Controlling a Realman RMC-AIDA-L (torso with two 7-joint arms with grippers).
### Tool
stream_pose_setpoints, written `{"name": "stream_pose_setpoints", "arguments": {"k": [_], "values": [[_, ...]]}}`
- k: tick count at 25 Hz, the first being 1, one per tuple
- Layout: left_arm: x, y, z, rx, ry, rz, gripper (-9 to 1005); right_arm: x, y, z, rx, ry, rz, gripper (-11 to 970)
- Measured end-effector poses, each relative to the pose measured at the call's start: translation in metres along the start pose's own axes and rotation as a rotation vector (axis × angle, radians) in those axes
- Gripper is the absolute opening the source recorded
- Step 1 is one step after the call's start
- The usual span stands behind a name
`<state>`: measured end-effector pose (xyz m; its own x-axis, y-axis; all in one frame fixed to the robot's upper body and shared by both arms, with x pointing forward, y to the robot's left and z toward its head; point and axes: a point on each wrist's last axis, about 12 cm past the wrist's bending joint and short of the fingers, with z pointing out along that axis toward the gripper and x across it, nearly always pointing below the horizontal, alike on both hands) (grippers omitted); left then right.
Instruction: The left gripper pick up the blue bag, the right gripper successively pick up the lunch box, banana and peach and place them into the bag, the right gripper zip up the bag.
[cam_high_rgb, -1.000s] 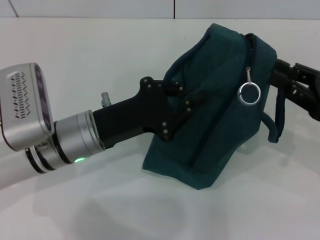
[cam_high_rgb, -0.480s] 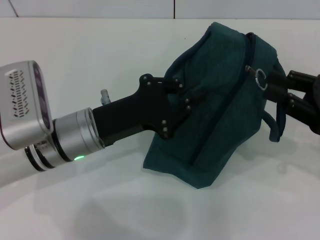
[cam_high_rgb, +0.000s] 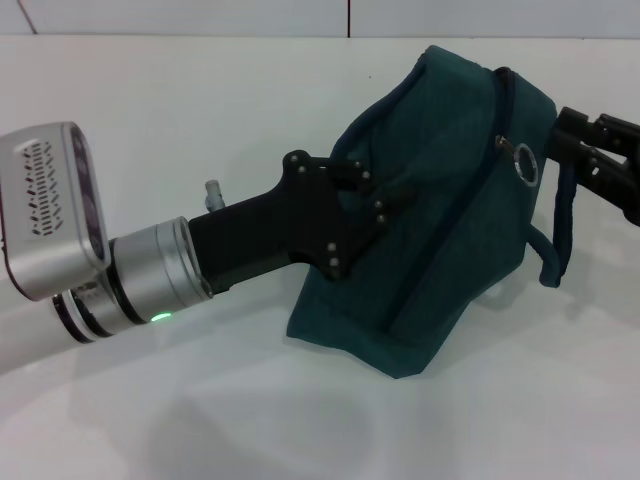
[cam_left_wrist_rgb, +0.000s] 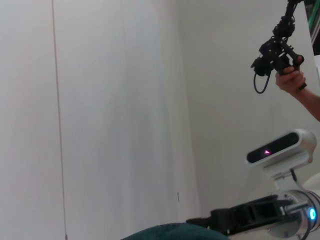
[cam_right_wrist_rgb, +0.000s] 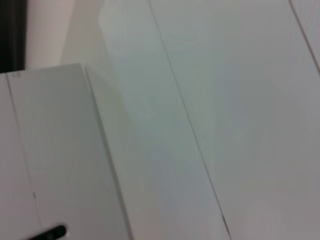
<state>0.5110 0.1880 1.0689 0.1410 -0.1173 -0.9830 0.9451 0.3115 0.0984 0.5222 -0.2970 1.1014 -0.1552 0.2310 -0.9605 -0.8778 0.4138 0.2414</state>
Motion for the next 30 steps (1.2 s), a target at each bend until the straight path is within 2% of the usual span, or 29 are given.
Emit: {"name": "stream_pose_setpoints", "arguments": {"k": [14, 19, 30], "values": [[0.0, 0.0, 0.002, 0.005, -0.003, 0.012, 99, 0.002, -0.005, 0.014, -0.054, 0.124, 0.049, 392], [0.0, -0.001, 0.002, 0.006, -0.002, 0.013, 98, 0.001, -0.003, 0.021, -0.129, 0.195, 0.081, 390], [0.001, -0.002, 0.0, 0.003, 0.001, 0.022, 99, -0.007, 0.005, 0.019, -0.226, 0.189, 0.117, 388]]}}
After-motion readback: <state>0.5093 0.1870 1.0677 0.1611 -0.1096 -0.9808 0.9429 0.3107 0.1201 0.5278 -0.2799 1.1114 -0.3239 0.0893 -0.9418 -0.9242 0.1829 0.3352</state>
